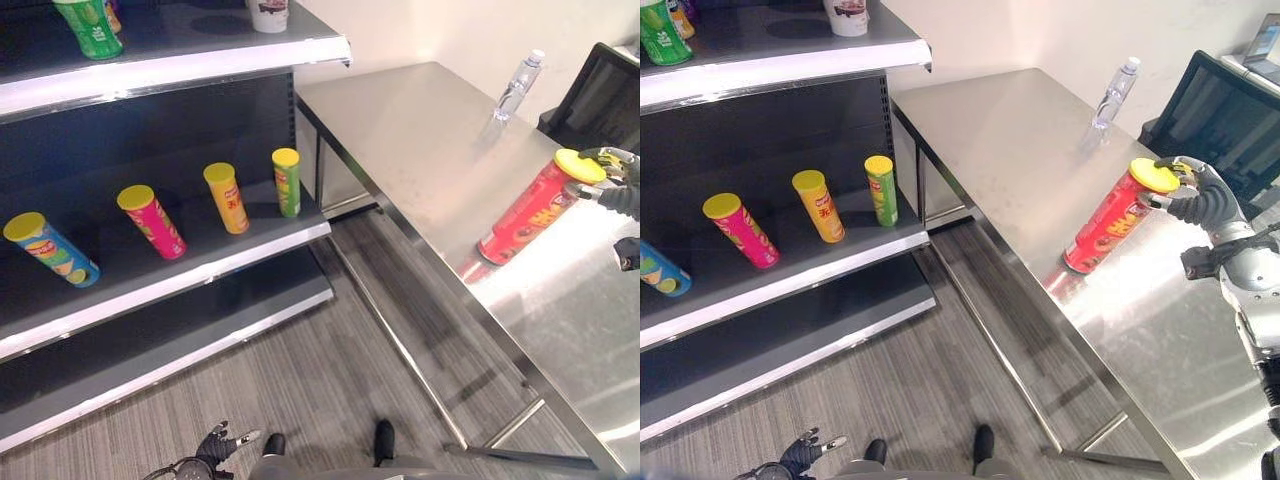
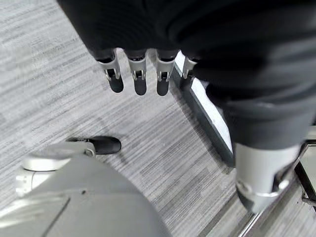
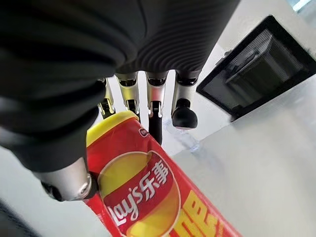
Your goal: Put the goods on the table back onto the shelves and tidy them up.
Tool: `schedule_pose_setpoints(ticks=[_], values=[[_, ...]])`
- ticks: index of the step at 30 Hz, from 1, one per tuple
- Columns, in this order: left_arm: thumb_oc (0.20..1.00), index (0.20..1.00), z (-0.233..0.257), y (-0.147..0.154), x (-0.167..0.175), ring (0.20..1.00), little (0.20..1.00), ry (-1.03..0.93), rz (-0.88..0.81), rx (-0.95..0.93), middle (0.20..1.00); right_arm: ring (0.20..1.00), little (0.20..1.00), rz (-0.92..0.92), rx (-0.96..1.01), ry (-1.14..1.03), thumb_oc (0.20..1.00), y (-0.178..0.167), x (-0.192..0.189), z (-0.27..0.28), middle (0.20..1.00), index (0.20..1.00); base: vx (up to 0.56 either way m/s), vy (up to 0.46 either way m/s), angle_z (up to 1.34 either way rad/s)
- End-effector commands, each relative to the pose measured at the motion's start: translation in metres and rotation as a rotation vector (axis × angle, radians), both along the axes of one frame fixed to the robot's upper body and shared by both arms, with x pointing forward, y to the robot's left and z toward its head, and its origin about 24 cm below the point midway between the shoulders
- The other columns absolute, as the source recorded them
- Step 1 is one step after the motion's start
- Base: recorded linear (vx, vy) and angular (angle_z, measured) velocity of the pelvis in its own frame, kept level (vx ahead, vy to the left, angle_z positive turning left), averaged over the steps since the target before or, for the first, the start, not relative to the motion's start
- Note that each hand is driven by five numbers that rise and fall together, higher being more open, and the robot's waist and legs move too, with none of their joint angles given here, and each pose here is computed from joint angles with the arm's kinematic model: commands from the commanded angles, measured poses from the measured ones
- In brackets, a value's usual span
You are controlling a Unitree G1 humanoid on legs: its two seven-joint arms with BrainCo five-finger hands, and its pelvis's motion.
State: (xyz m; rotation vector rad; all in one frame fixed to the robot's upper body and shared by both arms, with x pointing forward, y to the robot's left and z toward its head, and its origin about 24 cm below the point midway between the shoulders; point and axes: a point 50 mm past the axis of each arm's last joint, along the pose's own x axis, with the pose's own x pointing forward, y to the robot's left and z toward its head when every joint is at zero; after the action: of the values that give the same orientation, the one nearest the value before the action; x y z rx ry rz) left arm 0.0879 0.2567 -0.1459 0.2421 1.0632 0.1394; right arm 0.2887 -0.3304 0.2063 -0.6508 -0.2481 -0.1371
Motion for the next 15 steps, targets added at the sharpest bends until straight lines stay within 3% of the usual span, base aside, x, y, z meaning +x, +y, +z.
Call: schedule_pose_setpoints(ticks=[1,8,15], values=[[1.0,1.0,0.007,0.011,0.016,1.0,1.0,-0.049,0.016,0.026,1.0,0.2,0.2,0.051,0.037,-0.327,0.2,0.012,-0.01,0.055,0.2,0.2,-0.07,-0.103,0.27],[1.0,1.0,0.007,0.01,0.016,1.0,1.0,-0.053,0.024,0.022,1.0,0.2,0.2,0.145,0.081,-0.593,0.2,0.035,-0.028,0.087,0.2,0.2,-0.13,-0.125,0.48],[1.0,1.0,0.009,0.012,0.021,1.0,1.0,-0.077,0.056,0.026,1.0,0.2,0.2,0.165,0.034,-0.627,0.2,0.04,-0.037,0.096,0.2,0.2,-0.16,0.063,0.56]])
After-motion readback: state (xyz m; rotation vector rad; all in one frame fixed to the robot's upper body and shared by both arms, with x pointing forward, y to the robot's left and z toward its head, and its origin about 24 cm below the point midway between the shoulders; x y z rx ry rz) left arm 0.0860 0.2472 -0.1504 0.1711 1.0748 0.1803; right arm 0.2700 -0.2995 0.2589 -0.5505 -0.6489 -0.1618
